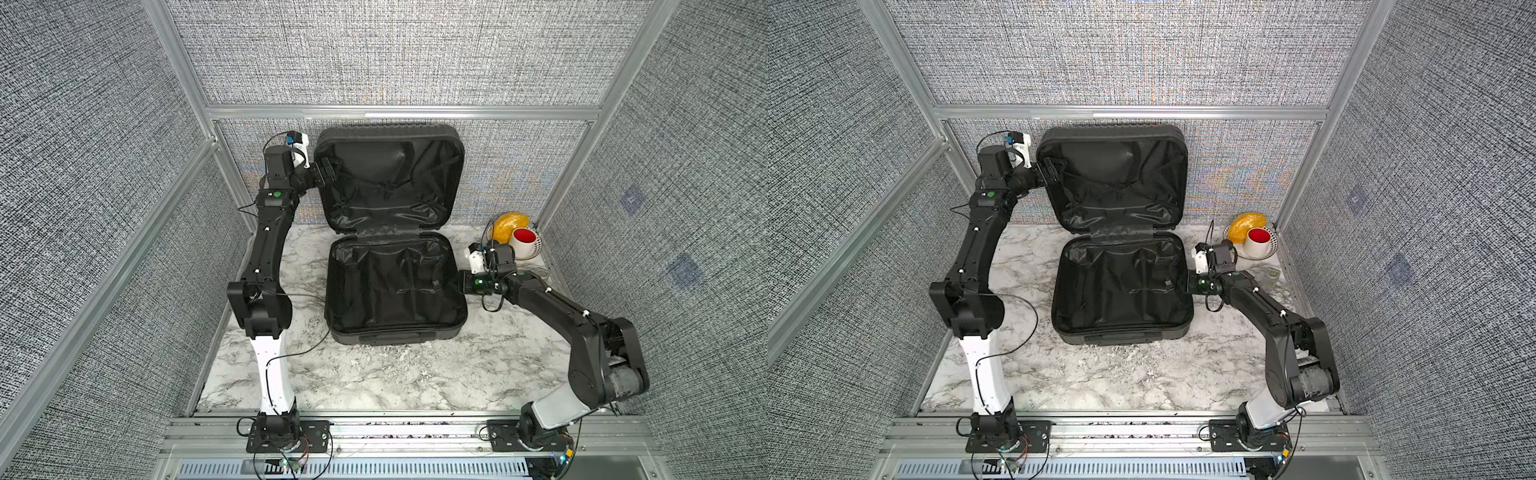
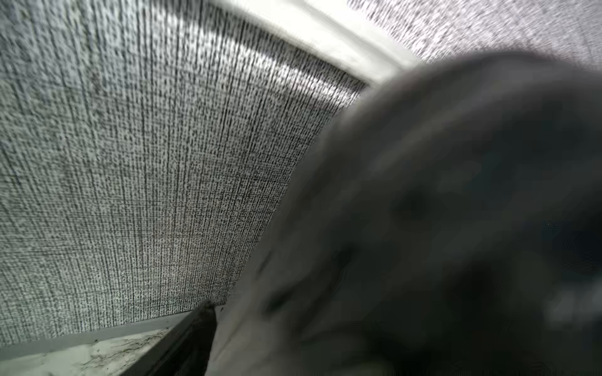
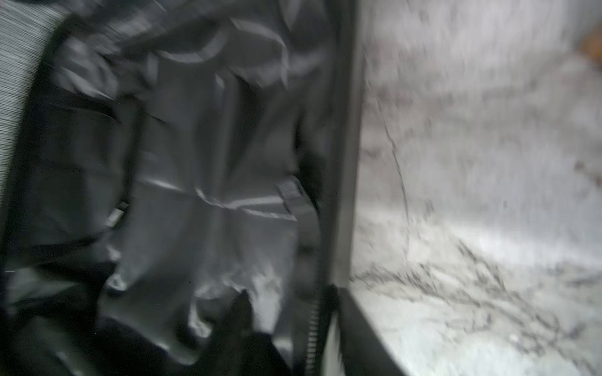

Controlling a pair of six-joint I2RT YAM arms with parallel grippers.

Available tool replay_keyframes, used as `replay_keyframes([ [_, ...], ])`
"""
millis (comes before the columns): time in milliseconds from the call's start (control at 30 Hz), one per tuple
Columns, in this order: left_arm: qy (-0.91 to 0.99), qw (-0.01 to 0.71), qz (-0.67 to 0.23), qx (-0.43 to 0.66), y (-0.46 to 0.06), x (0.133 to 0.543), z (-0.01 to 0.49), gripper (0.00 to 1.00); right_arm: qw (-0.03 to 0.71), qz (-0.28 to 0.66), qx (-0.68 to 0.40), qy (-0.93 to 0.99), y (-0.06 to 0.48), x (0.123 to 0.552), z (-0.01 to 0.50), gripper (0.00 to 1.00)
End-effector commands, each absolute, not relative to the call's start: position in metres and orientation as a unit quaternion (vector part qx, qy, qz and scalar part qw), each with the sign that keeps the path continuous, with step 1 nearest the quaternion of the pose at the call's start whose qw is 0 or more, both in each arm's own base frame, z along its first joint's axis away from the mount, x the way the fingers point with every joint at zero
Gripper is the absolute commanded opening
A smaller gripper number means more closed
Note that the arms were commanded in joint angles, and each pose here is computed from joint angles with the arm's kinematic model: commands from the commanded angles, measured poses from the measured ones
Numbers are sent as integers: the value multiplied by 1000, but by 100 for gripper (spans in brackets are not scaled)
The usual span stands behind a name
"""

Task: Open the suitcase zippers
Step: Open the suitcase at the center of the board, then reset both arms

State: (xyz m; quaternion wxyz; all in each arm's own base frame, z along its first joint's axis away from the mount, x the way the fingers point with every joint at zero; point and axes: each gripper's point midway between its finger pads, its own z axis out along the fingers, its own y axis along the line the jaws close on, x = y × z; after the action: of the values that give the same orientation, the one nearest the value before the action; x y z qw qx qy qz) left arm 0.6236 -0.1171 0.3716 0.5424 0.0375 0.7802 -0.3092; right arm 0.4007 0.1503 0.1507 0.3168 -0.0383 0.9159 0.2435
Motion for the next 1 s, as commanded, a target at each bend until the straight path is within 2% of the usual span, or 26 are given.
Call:
replay_keyframes([
  [0, 815, 472, -334, 39, -128, 611, 337, 98, 358, 272, -49, 892, 158, 411, 186, 73],
  [300, 783, 513, -337, 99, -134, 555, 357, 99, 449, 266, -27, 853, 147, 421, 235, 76],
  [433, 774, 555, -294, 77, -116, 512, 371, 99, 516, 217, 44, 828, 107, 419, 249, 92],
  [533, 783, 585, -212, 12, -80, 473, 360, 99, 565, 158, 95, 804, 67, 410, 243, 98],
  [667, 780, 610, -99, -95, -25, 416, 313, 99, 604, 32, 126, 786, 16, 386, 213, 98],
  [767, 791, 604, -26, -91, -4, 386, 263, 99, 632, -46, 117, 765, -9, 369, 193, 98],
  [833, 815, 572, 10, -95, 6, 371, 221, 99, 644, -68, 93, 756, -12, 362, 183, 98],
  [967, 856, 510, 48, -71, 11, 355, 143, 99, 640, -53, 53, 765, 1, 361, 154, 98],
])
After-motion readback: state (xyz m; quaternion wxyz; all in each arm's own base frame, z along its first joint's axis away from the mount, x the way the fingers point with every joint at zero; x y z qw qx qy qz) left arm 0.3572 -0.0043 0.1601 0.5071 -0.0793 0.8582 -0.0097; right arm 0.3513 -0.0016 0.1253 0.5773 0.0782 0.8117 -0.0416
